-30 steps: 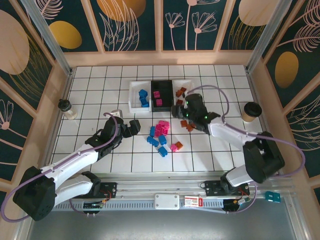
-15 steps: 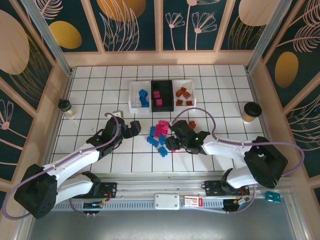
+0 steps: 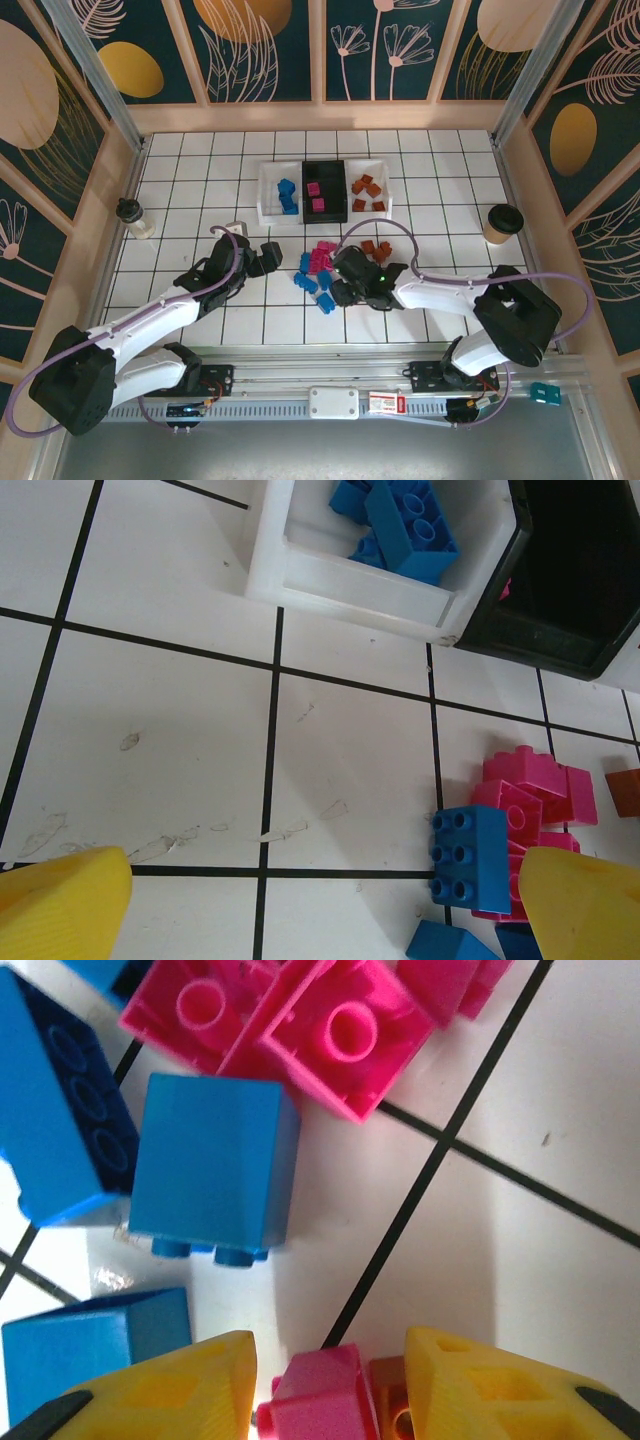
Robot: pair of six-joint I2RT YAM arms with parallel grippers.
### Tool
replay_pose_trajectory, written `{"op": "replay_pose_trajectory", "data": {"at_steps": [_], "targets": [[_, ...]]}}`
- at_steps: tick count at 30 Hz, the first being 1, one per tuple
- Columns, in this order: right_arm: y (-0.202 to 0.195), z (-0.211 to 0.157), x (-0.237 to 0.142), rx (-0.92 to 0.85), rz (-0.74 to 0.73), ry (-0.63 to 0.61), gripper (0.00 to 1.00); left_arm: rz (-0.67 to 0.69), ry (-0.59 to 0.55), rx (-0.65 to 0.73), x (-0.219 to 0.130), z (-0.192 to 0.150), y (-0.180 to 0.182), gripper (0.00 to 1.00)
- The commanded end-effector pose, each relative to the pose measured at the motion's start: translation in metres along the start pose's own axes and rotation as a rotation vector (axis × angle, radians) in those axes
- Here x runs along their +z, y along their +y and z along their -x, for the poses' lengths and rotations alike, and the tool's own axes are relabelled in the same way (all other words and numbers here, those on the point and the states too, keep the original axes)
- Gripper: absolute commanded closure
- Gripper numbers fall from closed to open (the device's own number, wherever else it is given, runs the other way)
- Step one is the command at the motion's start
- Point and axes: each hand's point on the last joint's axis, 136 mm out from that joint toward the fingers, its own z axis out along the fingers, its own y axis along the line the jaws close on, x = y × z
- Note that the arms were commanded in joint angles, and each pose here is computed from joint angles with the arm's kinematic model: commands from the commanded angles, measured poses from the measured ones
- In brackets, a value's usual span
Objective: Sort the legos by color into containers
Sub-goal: Pick up the lego from the bottom-center of the table, then place the lego in the container.
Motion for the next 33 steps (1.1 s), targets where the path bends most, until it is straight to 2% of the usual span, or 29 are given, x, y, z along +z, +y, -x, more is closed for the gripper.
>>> {"op": "replay_pose_trajectory", "data": {"at_steps": [1, 5, 11, 15, 20, 26, 30, 33], "targets": [[-0.003, -0.018, -0.001, -0.019, -0.047, 0.058, 0.56, 0.006, -0.001, 0.01, 0.003, -0.002, 0.003, 0.01], [-0.006, -0.029, 0.005, -0.044, -0.098, 0.093, 0.58, 0.005, -0.002, 0.011, 0.003, -0.001, 0.002, 0.01], [-0.007, -0.02, 0.001, -0.044, -0.112, 0.061, 0.75, 0.005, 0.002, 0.009, 0.003, -0.001, 0.002, 0.01], [-0.005, -0.007, -0.008, -0.036, -0.103, 0.006, 0.82, 0.002, 0.001, 0.008, 0.003, -0.001, 0.002, 0.01], [-0.004, 0.023, -0.03, 0.015, -0.053, -0.103, 0.85, 0.002, -0.004, 0.009, 0.002, 0.0, 0.001, 0.01], [-0.009, 0.083, -0.054, 0.108, 0.06, -0.266, 0.87, 0.0, -0.007, 0.012, 0.002, 0.001, 0.0, 0.01], [-0.026, 0.153, -0.063, 0.164, 0.08, -0.428, 0.87, -0.004, -0.01, 0.009, 0.001, 0.003, -0.001, 0.01], [-0.04, 0.199, -0.051, 0.185, 0.053, -0.49, 0.87, -0.011, -0.008, 0.005, 0.001, 0.003, -0.002, 0.01]]}}
